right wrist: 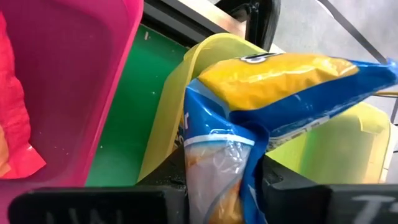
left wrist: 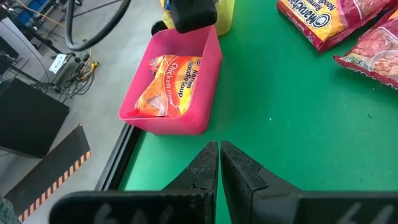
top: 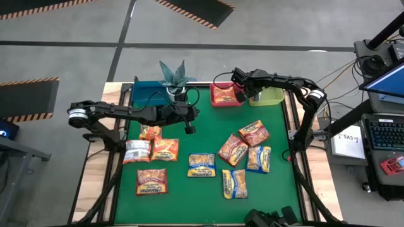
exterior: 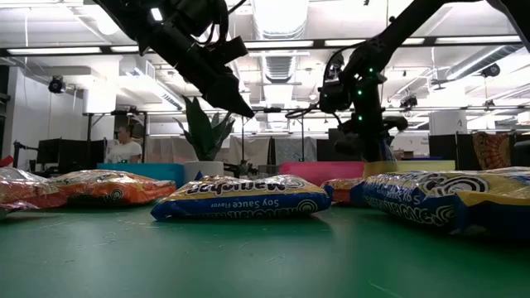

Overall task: Sort Maruchan noodles
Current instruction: Put the blue noodle pack into the yellow bin

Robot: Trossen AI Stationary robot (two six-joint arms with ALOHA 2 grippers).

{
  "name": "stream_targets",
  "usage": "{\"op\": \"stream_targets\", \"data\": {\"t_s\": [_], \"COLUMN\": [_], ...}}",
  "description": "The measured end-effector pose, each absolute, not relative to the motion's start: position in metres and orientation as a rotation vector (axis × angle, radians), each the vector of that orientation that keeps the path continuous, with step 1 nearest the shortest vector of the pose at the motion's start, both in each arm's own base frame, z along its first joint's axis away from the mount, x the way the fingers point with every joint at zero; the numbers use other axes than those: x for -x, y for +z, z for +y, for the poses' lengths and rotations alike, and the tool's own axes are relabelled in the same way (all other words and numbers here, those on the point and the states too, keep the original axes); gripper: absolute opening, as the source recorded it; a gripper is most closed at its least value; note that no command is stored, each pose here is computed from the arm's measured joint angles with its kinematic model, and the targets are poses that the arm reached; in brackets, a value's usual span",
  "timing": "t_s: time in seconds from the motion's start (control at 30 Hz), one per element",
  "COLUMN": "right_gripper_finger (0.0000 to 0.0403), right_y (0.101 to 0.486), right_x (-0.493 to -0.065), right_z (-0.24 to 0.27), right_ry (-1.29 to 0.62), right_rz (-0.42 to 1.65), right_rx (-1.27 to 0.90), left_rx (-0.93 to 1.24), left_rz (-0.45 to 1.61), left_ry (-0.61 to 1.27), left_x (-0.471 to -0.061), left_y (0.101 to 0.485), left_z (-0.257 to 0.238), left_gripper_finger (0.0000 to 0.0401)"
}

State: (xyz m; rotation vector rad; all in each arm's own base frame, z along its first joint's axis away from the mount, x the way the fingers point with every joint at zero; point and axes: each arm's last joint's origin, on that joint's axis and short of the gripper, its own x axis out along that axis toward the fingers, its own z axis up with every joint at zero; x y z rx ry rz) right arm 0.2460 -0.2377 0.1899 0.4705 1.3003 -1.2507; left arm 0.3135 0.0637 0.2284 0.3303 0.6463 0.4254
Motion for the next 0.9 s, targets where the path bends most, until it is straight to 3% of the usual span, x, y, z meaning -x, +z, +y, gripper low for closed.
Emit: {"op": "stream_targets", "data": {"t_s": [0.57,0.9], "right_gripper_finger": [0.0166,0.0218], "right_y": [0.198,0.243], "right_x": [-0.249,-0.262], "right_z": [-0.234,-0.214], "right_ry": [-1.245,-1.199], "right_rz": [1.275,1.132], "right_rx": [-0.464,-0.42], "left_rx": [-0.319,-0.297], "left_rz": [0.644,0.647], "left_ry": [0.428,0.434], "left_x": [-0.314,-0.316], "left_y": [0.228,0.224], "left_z": [0.064,0.064], "left_gripper_finger": [0.0,0.0]}}
